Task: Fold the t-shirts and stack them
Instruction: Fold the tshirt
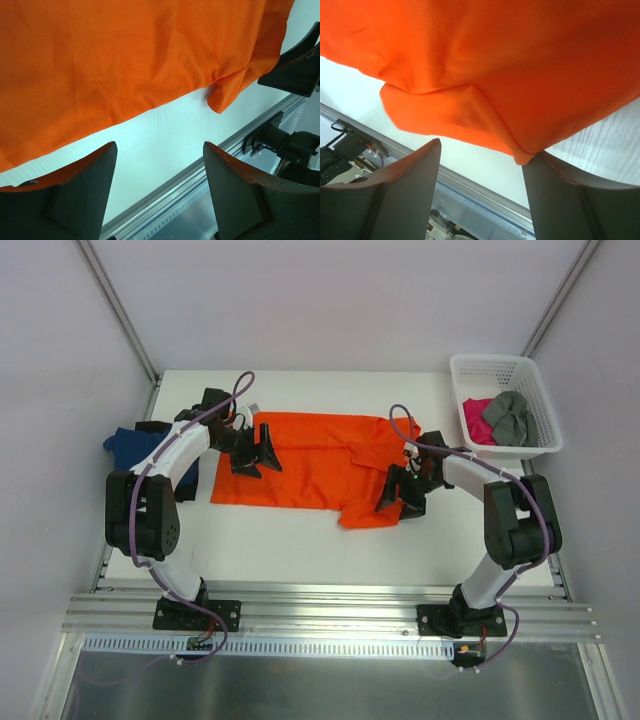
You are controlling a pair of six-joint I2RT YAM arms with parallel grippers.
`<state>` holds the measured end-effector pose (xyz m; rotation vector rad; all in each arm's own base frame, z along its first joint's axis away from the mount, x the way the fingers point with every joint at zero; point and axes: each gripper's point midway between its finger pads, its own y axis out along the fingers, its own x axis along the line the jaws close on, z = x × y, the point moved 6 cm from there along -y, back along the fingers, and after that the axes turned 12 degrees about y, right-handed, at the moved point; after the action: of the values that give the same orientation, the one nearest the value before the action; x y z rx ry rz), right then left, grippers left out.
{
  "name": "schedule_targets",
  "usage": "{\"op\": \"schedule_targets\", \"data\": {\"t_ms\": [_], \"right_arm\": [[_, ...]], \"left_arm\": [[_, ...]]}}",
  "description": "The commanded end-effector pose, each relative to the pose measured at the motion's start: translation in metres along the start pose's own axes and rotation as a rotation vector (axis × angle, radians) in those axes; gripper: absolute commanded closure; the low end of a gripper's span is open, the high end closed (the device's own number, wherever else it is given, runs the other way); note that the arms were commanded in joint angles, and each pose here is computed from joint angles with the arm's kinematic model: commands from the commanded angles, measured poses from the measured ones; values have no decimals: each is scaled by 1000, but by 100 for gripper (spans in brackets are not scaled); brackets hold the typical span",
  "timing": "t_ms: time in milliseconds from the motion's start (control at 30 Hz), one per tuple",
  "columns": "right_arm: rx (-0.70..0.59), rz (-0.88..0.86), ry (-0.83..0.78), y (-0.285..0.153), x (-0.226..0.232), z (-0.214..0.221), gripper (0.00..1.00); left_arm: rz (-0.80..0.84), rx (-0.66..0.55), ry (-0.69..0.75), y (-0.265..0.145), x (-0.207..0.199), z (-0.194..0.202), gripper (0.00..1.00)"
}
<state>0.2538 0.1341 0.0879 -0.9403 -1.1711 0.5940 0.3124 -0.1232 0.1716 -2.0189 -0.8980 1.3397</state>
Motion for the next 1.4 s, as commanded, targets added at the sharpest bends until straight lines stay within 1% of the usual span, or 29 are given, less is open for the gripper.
{"op": "schedule_targets", "data": {"t_ms": [0,33,100,133,200,233,267,333,533,767,800,867,1033,1133,1200,1233,1267,1333,1367], "right_arm": [[-23,-62,-19,-20,19,9,33],[-17,-59,-16,-21,17,13,34],[-16,-71,-22,-25,18,18,42],[-17,-71,-22,-25,17,19,51],[-28,-82,-30,-26,17,20,61],[-30,-85,-32,-26,17,20,69],[-31,-87,-30,-26,17,20,72],[-35,-91,-37,-24,18,18,75],[-59,-105,-40,-23,24,4,75],[-141,-134,-12,-30,30,-37,87],[-162,-141,-10,-34,34,-45,89],[-182,-140,6,-35,33,-57,91],[-242,-155,33,-42,38,-86,90],[-252,-161,54,-39,39,-102,90],[-239,-156,66,-29,38,-112,89],[-240,-153,70,-27,40,-116,85],[-260,-149,63,-28,46,-125,66],[-257,-116,50,-18,45,-132,60],[-275,-122,30,-23,52,-138,50]], "left_arm": [[15,-7,-5,-2,-3,-4,30],[15,-11,-2,-2,-3,-6,30],[20,-11,-7,-1,-3,-8,30],[23,-12,-7,-1,-4,-10,30],[26,-10,-10,0,-3,-10,30],[26,-11,-10,0,-4,-10,30],[26,-11,-10,0,-3,-11,30],[26,-8,-13,0,-3,-9,30],[11,-14,-2,-2,-3,-5,30],[-3,-19,8,-5,-3,-2,30],[-3,-17,9,-4,-2,-2,30],[-4,-19,10,-5,-3,-2,30],[-6,-19,11,-4,-2,-4,30],[-10,-20,18,-4,-1,-5,30],[-14,-16,21,-3,0,-5,30],[-14,-16,21,-3,0,-5,30],[-15,-16,24,-3,1,-5,30],[-20,-10,21,-1,2,-4,30],[-18,-10,24,-2,1,-4,30]]}}
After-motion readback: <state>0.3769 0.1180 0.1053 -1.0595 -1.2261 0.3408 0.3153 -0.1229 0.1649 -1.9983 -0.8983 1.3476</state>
